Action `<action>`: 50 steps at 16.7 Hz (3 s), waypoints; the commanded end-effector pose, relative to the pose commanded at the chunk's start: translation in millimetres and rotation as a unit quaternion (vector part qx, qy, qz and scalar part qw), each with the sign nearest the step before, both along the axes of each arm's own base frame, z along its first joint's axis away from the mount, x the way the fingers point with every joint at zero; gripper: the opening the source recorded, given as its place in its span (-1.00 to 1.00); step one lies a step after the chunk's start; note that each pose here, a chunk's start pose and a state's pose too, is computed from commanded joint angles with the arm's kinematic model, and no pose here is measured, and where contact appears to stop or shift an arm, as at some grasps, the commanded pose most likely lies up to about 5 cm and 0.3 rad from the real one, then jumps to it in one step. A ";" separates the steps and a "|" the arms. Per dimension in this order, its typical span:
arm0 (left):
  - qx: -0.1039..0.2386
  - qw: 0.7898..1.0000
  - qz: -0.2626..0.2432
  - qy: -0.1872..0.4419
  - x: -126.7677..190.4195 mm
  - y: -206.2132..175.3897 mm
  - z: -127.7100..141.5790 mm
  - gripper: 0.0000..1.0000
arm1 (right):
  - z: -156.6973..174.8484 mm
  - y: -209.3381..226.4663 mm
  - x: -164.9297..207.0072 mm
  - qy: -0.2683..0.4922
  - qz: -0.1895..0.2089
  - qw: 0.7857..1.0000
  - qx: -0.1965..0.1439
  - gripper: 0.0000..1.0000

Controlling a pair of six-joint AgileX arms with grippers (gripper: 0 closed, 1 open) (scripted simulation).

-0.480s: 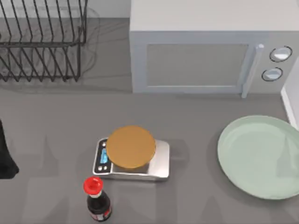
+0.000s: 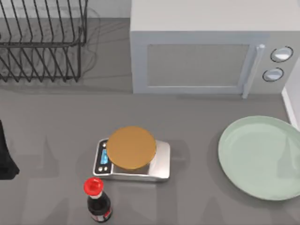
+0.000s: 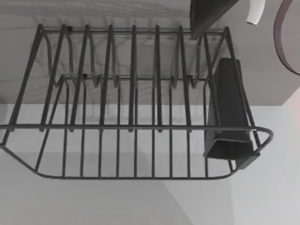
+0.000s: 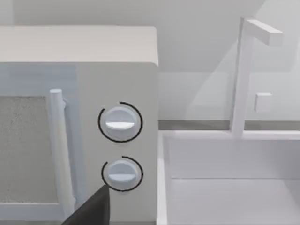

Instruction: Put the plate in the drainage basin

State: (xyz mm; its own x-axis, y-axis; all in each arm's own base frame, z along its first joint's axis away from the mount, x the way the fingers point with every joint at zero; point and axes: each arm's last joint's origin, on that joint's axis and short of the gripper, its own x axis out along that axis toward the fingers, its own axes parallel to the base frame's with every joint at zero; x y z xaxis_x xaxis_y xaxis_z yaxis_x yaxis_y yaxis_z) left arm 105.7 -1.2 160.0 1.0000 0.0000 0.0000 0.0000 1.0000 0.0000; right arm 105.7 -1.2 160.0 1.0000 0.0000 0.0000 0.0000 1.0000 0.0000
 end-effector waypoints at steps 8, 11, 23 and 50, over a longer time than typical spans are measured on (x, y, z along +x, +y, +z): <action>0.000 1.000 0.000 0.000 0.0 0.0 0.0 1.00 | 0.0 0.0 0.0 0.000 0.000 1.000 0.000 1.00; 0.000 1.000 0.000 0.000 0.0 0.0 0.0 1.00 | 0.0 0.0 0.0 0.000 0.000 1.000 0.000 1.00; 0.000 1.000 0.000 0.000 0.0 0.0 0.0 1.00 | 45.4 12.0 10.1 0.120 0.044 0.991 0.045 1.00; 0.000 1.000 0.000 0.000 0.0 0.0 0.0 1.00 | 27.1 187.7 199.9 0.708 -0.005 0.707 0.005 1.00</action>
State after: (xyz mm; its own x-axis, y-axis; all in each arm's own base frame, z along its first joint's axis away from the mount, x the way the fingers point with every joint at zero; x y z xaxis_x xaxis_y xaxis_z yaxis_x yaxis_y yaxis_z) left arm 105.7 -1.2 160.0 1.0000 0.0000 0.0000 0.0000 1.0000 0.0000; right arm 305.6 186.5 187.1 -0.0016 -0.0006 -1.0000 0.0137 0.9999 -0.0006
